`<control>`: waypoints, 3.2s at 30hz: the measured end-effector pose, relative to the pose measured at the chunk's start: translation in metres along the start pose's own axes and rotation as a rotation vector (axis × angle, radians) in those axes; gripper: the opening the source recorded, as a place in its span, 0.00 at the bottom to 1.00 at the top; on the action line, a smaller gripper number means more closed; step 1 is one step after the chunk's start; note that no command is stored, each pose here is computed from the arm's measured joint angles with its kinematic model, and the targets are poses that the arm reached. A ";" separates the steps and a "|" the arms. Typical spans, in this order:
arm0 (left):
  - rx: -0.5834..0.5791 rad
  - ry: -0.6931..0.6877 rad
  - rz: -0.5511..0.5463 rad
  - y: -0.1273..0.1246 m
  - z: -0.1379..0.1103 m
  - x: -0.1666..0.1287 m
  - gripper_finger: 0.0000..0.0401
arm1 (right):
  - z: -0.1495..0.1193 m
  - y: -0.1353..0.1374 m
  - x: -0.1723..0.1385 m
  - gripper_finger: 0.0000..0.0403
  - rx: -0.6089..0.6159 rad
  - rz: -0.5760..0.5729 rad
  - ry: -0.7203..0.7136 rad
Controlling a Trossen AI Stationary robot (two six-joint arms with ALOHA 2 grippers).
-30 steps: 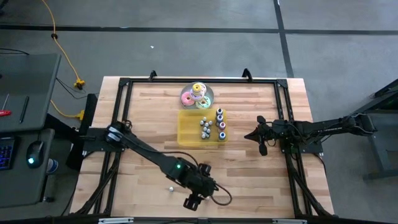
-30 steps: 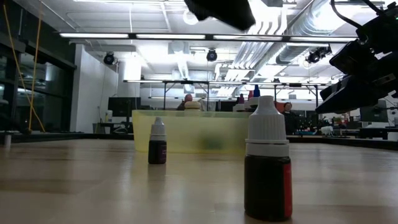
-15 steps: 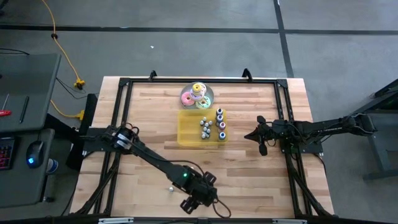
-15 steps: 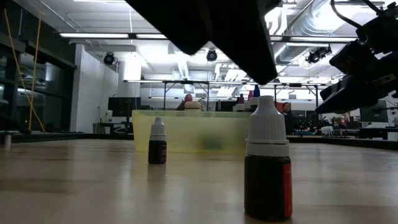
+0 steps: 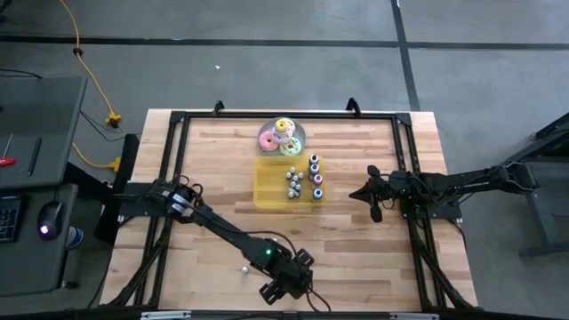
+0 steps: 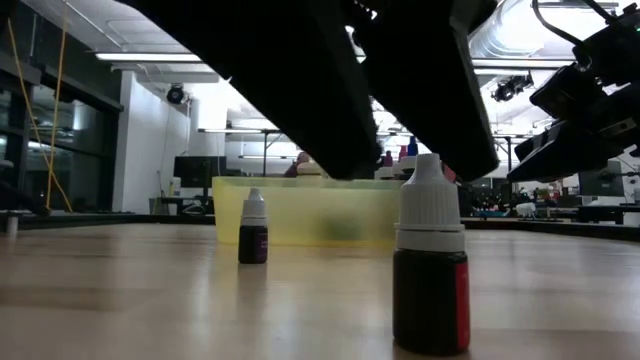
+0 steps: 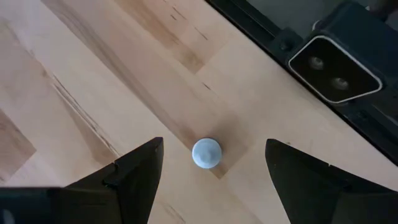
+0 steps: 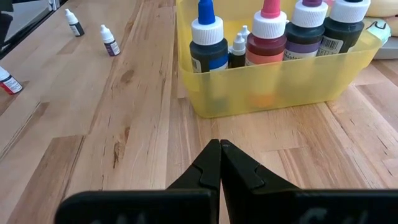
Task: Pick & Place food coloring
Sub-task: Put the small red food coloring bottle into the yellow container
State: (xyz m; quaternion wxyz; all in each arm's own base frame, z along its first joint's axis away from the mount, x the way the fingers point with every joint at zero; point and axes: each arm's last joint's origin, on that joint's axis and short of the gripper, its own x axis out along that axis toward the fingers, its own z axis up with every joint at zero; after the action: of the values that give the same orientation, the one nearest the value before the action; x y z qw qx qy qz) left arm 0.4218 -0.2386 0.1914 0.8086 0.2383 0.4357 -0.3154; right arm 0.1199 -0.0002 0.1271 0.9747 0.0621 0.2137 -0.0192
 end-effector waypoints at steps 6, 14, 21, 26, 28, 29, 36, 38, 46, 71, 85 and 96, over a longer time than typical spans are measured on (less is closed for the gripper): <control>0.000 0.000 -0.001 0.000 0.000 0.000 0.69 | 0.000 0.000 0.000 0.00 0.000 0.000 0.000; 0.003 -0.006 -0.005 0.000 -0.001 0.010 0.58 | 0.000 0.000 0.000 0.00 0.000 0.000 0.000; 0.000 0.006 0.009 0.001 -0.002 0.012 0.49 | 0.000 0.000 0.000 0.00 0.000 0.000 0.001; -0.001 0.014 0.019 0.001 -0.003 0.012 0.41 | 0.000 0.000 0.000 0.00 0.000 0.000 0.001; -0.001 0.015 0.019 0.001 -0.003 0.012 0.38 | 0.000 0.000 0.000 0.00 0.000 0.000 0.001; -0.001 0.015 0.020 0.001 -0.003 0.012 0.36 | 0.000 0.000 0.000 0.00 0.000 0.000 0.001; -0.001 0.016 0.020 0.001 -0.003 0.012 0.24 | 0.000 0.000 0.000 0.00 0.000 0.000 0.001; -0.001 0.017 0.020 0.001 -0.003 0.012 0.22 | 0.000 0.000 0.000 0.00 0.000 0.000 0.001; -0.002 0.015 0.020 0.001 -0.003 0.012 0.13 | 0.000 0.000 0.000 0.00 0.000 0.000 0.001; -0.133 0.189 0.044 0.027 0.024 -0.101 0.09 | 0.000 0.000 0.000 0.00 0.000 0.000 0.000; -0.182 0.198 0.068 0.041 -0.007 -0.144 0.09 | 0.000 0.000 0.000 0.00 0.000 0.000 0.004; -0.311 -0.003 0.174 0.031 -0.090 -0.177 0.09 | -0.001 0.000 0.000 0.00 0.000 -0.001 0.005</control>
State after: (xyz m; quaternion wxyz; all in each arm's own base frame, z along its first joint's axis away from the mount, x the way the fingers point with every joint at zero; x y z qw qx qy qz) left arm 0.3195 -0.1041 0.3010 0.8605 0.1467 0.4560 -0.1734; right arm 0.1196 -0.0002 0.1267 0.9742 0.0620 0.2162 -0.0193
